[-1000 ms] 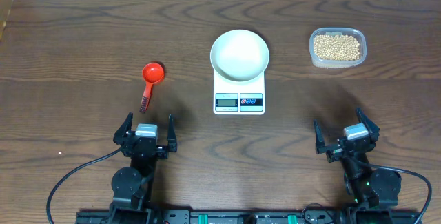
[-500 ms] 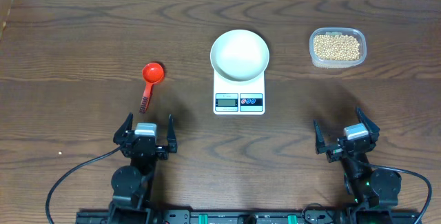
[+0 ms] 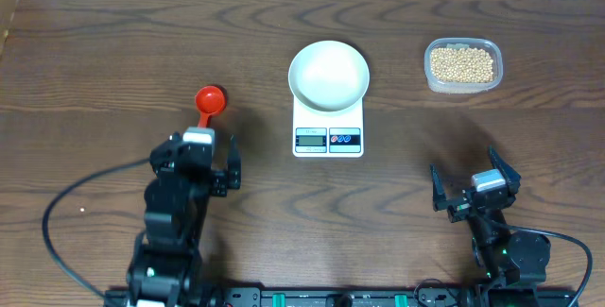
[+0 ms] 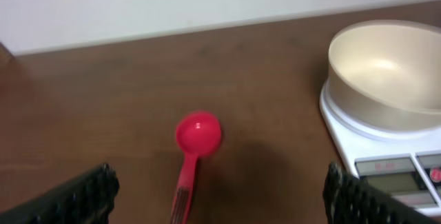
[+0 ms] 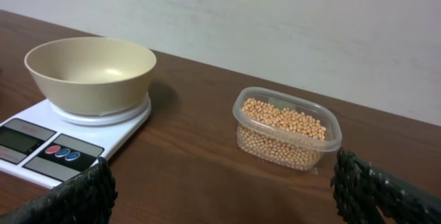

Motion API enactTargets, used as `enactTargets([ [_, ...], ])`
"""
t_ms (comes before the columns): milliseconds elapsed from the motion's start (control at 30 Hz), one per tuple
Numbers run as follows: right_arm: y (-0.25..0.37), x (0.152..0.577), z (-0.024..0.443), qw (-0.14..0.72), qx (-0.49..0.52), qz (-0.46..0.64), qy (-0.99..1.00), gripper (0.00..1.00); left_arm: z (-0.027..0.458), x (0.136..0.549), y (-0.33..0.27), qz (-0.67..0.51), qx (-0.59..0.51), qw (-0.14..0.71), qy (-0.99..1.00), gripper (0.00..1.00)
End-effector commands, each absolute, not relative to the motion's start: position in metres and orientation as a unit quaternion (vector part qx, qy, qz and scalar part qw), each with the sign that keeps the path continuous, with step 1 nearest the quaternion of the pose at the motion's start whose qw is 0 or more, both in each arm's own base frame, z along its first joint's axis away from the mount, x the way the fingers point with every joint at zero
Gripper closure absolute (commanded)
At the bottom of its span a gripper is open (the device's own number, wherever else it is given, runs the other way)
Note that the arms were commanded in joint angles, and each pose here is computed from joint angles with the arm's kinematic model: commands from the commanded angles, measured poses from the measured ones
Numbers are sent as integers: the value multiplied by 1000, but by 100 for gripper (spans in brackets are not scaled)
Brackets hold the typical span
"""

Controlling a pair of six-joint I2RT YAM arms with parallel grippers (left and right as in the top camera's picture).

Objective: Scoop item into bowl and weigh 50g on scale
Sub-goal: 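Reach the left gripper forward to the red scoop's handle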

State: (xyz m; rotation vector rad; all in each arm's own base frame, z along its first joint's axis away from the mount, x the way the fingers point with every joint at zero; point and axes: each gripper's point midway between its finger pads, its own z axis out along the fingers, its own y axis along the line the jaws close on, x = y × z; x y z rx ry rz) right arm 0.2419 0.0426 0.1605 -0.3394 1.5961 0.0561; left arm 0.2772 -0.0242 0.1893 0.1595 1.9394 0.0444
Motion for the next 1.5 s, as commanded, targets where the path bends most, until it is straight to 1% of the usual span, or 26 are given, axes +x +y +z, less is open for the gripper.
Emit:
enactTargets([
  [0,45,241,159,683,-151,35,714,1,208,292,-24,20,61,546,835,3],
  [100,45,241,159,683,-151,35,714,1,218,305,-27,17,66,516,854,3],
  [267,45,241,159,683,-150,35,714,1,235,333,-28,-25,68,469,880,3],
  [467,45,241,159,683,-150,35,714,1,245,375,-2,-125,34,417,900,3],
  [533,45,241,159,683,-151,35,714,1,242,385,11,-134,17,407,904,3],
  [667,45,241,159,683,-150,35,714,1,219,402,34,-130,-10,392,911,2],
  [867,45,241,159,683,-151,35,714,1,187,413,38,-138,-20,359,923,2],
  [1000,45,241,159,683,-151,35,714,1,158,421,41,-133,-8,334,933,3],
  [1033,45,241,159,683,-151,35,714,1,149,422,45,-126,-10,325,937,4],
  [1100,45,241,159,683,-151,35,714,1,134,424,52,-110,-20,310,944,9],
  [1200,45,241,159,683,-150,35,714,1,116,428,55,-108,-24,295,949,13],
  [1333,45,241,159,683,-150,35,714,1,95,434,56,-110,-25,283,953,22],
  [1467,45,241,159,683,-151,35,714,1,74,441,57,-112,-27,273,955,27],
])
